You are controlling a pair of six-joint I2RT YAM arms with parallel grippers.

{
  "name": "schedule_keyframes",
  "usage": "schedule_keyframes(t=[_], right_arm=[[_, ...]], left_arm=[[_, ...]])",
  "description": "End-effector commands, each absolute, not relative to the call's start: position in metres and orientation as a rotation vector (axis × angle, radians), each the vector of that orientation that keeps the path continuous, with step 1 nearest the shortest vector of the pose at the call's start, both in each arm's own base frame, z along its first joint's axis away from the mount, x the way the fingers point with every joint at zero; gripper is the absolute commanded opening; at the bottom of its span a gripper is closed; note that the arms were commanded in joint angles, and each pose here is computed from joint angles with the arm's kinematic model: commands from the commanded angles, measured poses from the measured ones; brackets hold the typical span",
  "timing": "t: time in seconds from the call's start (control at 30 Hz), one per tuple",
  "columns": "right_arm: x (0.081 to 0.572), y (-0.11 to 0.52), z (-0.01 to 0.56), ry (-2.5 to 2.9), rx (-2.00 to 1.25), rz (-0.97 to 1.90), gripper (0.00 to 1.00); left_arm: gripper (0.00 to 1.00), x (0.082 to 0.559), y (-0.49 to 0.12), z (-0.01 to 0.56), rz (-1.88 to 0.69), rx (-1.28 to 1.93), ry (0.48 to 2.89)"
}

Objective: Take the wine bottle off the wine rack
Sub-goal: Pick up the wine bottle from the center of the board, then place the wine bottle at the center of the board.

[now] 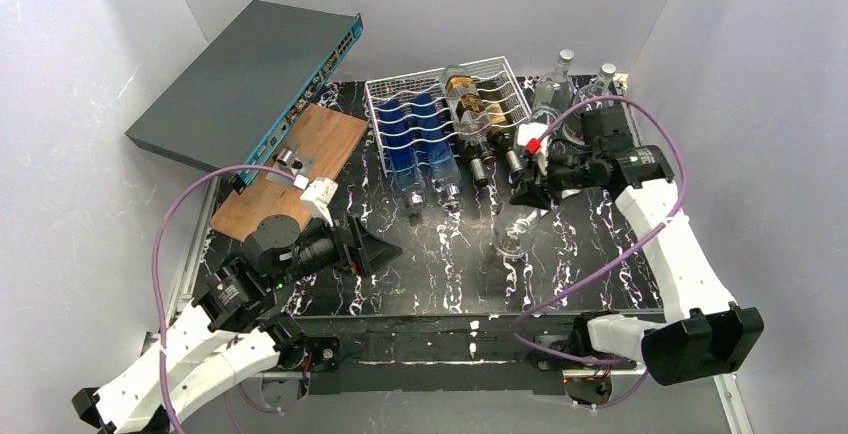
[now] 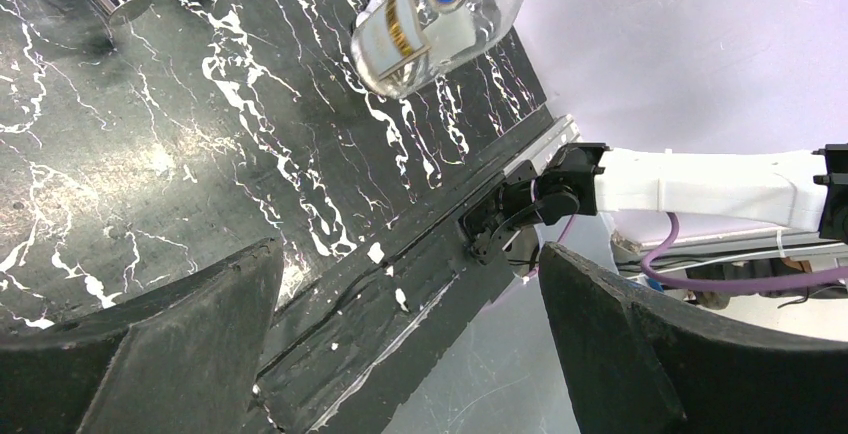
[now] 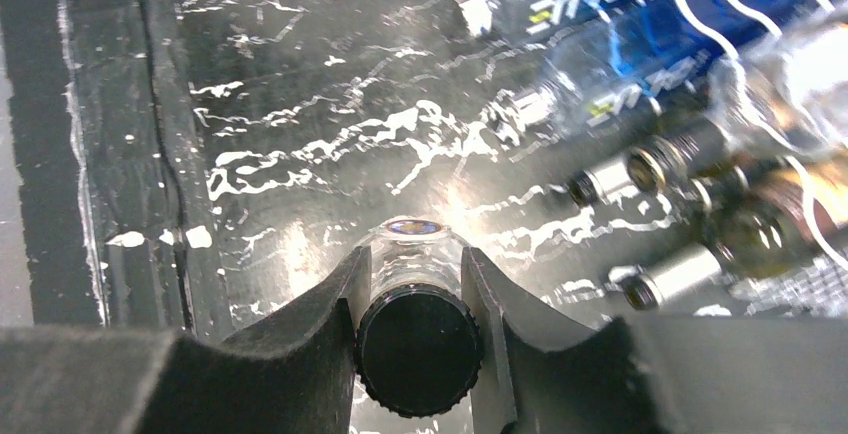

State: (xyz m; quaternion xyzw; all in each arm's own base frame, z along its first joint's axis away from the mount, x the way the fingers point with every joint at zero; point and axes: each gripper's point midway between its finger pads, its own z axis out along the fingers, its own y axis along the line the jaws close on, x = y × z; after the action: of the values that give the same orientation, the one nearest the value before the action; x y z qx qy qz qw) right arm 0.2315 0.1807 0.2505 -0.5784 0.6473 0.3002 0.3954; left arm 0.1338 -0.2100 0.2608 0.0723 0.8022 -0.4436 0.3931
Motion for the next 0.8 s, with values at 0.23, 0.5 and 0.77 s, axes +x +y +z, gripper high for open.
schedule_keyframes(t=[0.23,0.5,0.77], right_arm=[[0.294,0.126,0.32,1.615,-1.251,0.433,0.01],[0.361,0.043,0.337,1.708,-0.922,0.189,0.01],[0.404,-0.039,0.346,1.734,-0.628,0.056,0.01]], left_arm=[[0.98,0.13,-0.202,0.26,-1.102,0.196,2.023],[0.98,0.129,-0.201,0.251,-1.089,0.213,2.036],[0.98,0.129,-0.201,0.244,-1.087,0.217,2.044]])
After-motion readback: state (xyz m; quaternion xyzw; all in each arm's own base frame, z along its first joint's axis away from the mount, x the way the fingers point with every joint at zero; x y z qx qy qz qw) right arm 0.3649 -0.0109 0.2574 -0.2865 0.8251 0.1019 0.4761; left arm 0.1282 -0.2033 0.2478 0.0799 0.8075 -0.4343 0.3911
